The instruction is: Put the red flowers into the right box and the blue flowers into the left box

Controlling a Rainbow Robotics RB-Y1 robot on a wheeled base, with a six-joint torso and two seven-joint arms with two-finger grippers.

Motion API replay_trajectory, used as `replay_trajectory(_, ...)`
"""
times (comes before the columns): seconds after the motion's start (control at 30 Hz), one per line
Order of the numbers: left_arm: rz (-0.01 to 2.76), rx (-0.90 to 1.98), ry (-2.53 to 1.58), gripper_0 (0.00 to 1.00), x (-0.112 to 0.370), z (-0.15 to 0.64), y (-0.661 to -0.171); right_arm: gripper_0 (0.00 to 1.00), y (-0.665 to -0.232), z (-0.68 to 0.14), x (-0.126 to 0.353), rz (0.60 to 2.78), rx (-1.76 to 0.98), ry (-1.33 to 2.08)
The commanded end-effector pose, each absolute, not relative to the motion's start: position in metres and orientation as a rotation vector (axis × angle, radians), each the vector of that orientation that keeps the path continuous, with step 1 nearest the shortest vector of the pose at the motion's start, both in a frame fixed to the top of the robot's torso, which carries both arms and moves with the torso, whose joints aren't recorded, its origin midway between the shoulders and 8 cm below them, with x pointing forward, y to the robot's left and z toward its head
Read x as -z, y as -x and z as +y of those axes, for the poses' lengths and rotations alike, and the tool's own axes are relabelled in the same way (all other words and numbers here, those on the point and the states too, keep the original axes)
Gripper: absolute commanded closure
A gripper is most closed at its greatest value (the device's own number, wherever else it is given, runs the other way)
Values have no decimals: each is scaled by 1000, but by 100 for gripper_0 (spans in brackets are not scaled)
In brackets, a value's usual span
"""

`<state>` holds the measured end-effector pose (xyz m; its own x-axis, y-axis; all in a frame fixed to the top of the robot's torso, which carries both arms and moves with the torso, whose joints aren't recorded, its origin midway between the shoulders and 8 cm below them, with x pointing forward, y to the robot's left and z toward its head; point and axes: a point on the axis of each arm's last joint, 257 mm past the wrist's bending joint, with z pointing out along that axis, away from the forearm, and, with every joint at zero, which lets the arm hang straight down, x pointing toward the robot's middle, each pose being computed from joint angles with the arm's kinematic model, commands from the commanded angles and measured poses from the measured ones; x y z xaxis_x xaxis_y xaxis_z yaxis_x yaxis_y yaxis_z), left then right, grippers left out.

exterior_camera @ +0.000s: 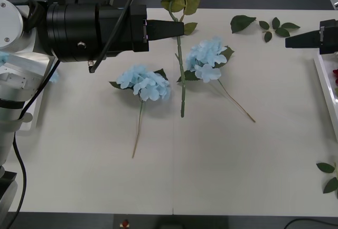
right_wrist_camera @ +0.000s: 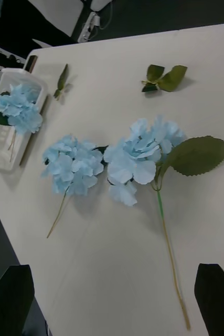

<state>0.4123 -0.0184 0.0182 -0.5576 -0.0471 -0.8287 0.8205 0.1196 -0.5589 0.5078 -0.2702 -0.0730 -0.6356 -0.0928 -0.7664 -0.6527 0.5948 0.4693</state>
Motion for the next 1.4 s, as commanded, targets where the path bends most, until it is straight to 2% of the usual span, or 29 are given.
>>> replay_trajectory(0.03,1632,1508,-816,100,-28,-25,-405,11,-499,-284,67,2005,-1014,643)
replay_trajectory(0.33,1632,1508,-816,100,-28,-25,-405,11,-441,-250,95,1835,-1212,737)
replay_trajectory(0.63,1632,1508,-816,100,-28,-25,-405,7,-396,-190,88,1669,-1428,770)
replay_trajectory(1.0,1632,1508,-816,100,-28,-25,-405,7,-363,-119,67,1453,-1615,775)
replay_trajectory(1.4,1632,1508,-816,100,-28,-25,-405,6,-356,-29,70,1350,-1590,802)
